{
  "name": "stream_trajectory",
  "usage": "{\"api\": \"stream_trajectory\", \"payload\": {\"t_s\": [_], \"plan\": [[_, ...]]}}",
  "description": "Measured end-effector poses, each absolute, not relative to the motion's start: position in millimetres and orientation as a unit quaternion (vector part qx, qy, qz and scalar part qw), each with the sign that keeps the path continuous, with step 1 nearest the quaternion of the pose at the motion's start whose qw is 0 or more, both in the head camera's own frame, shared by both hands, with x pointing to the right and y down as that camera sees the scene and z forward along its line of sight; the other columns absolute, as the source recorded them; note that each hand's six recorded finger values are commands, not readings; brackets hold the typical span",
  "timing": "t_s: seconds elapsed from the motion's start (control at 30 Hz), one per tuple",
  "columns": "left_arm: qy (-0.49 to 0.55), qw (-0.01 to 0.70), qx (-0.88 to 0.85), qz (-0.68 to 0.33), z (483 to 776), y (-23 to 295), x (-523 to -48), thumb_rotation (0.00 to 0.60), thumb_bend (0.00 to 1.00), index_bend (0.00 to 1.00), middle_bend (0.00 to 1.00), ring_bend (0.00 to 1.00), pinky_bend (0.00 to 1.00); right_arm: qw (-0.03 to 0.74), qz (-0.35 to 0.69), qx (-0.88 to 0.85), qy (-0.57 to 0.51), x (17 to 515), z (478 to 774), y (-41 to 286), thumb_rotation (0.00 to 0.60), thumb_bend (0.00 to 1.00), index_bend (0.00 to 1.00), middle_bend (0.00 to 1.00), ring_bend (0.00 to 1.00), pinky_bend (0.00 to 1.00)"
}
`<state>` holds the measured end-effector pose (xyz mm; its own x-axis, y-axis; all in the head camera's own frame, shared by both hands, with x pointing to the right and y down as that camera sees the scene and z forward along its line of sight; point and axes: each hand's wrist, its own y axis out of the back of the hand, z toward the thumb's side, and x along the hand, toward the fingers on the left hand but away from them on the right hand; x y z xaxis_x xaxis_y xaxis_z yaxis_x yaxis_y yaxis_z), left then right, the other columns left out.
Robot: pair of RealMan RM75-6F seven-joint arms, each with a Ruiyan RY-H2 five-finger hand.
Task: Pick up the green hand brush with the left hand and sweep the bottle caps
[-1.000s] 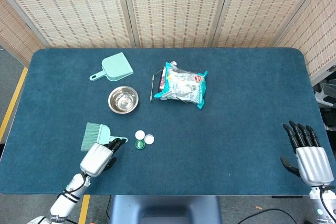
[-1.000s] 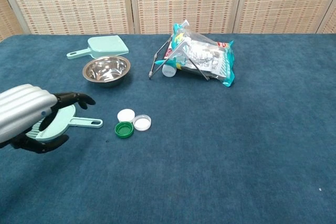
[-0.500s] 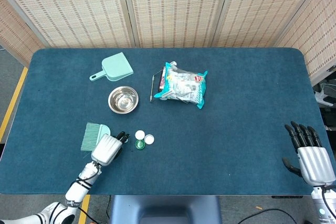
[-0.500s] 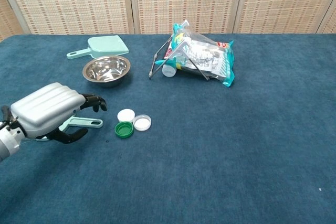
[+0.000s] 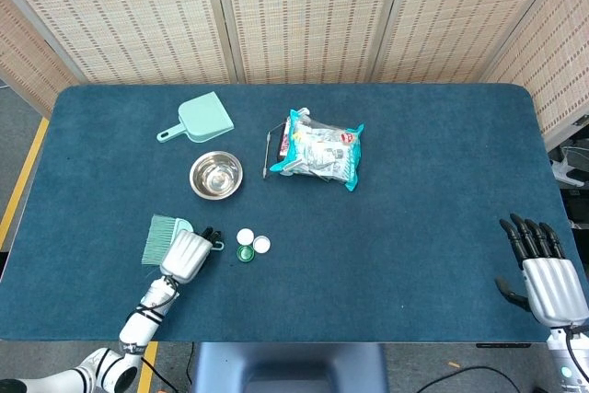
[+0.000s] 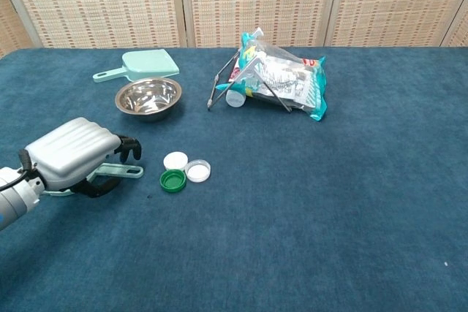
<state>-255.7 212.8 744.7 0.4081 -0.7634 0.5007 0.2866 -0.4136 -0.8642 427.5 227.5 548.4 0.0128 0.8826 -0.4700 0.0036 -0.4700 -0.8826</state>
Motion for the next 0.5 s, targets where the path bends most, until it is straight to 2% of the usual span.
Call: {"api": "stream_trajectory", "payload": {"t_s": [0.2, 0.33, 0.5], "plan": [[0.172, 0.514, -0.657, -0.523, 748.7, 211.9, -259.3, 0.6, 0.39, 0.41, 0.48, 0.78, 0.97, 0.365, 0.601, -0.61, -0.365, 427.8, 547.4, 227.3, 0.6, 0.21, 0.0, 0.0, 0.0, 0.0], [0.174, 0.511, -0.658, -0.525, 749.2, 211.8, -259.4, 0.6, 0.39, 0.51, 0.6, 0.83, 1.0, 0.365, 0.601, -0.61, -0.367, 428.1, 546.2, 227.4, 0.6, 0.21, 0.0, 0.0, 0.0, 0.0], [0.181, 0.518, -0.652, -0.523, 746.4, 211.1, -258.3, 0.6, 0.49, 0.65, 0.73, 0.85, 1.0, 0.364, 0.601, -0.611, -0.364, 427.9, 547.2, 228.0, 0.6, 0.21, 0.0, 0.0, 0.0, 0.0]]}}
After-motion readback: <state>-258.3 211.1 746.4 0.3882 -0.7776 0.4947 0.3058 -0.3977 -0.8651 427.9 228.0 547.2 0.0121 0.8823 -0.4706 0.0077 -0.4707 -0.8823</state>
